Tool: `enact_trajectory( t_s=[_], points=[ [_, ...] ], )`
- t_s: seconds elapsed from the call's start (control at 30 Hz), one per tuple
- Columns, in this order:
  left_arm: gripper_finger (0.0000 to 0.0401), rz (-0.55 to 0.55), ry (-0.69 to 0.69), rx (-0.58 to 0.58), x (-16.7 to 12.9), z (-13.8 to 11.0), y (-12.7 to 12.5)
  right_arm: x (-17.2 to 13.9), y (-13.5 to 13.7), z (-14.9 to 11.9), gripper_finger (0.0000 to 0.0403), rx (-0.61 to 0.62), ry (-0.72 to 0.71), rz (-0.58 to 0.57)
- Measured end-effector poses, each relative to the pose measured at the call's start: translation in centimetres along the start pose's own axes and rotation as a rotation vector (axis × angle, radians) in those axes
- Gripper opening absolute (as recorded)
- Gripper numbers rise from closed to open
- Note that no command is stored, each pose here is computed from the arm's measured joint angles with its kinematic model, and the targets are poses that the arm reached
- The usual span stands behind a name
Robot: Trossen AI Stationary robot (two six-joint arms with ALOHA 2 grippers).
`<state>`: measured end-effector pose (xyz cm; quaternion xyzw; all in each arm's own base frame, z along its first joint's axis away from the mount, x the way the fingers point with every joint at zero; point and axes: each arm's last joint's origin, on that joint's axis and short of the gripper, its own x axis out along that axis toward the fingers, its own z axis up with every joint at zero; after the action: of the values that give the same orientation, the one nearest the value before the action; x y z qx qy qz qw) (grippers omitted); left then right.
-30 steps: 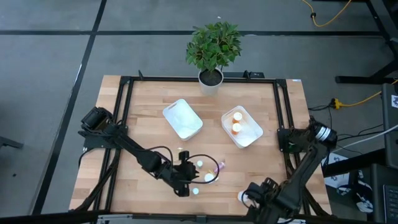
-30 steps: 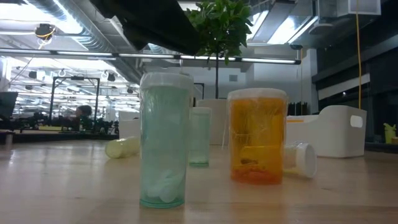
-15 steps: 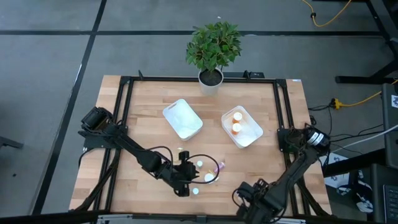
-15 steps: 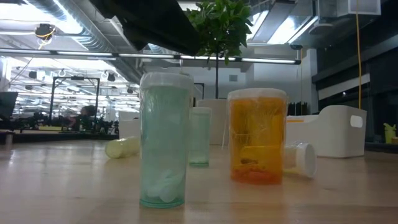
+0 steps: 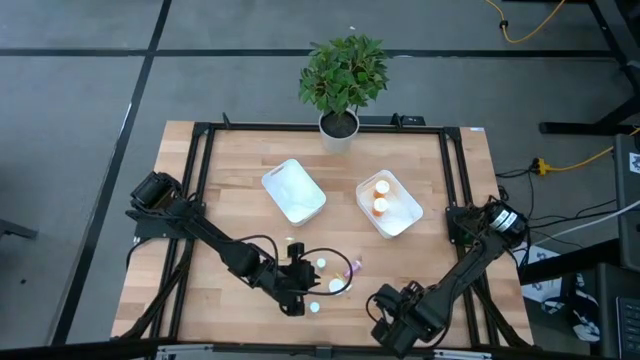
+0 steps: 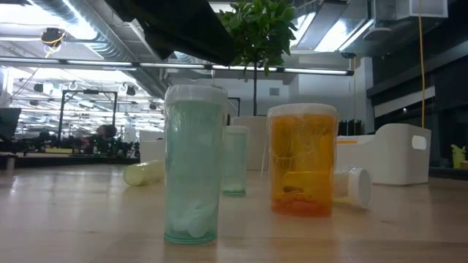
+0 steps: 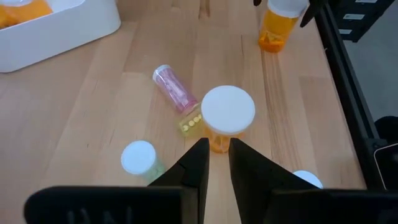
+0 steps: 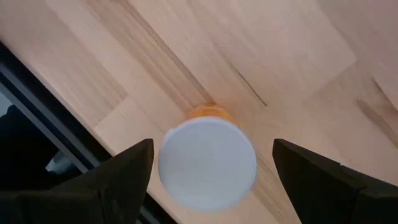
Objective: Pick and place medicine bottles into bin by pill shape (circle, oval)
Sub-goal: Put the right orange pill bottle into the right white bin
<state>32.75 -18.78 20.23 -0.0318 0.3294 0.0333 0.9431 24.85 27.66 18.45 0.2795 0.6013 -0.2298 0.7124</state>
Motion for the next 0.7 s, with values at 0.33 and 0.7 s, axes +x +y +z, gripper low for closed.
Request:
enact_trajectory(
  t_s=[0.33, 0.7],
  points=[
    [0.0055, 0.000, 0.000, 0.000, 0.0, 0.0, 0.0, 0.0, 0.0, 0.2, 0.0275, 0.006, 0.024, -0.002],
    [0.0055, 0.000, 0.000, 0.000, 0.0, 0.0, 0.0, -2.7, 0.6, 3.8, 0.0206, -0.196, -0.020, -0.048]
  ],
)
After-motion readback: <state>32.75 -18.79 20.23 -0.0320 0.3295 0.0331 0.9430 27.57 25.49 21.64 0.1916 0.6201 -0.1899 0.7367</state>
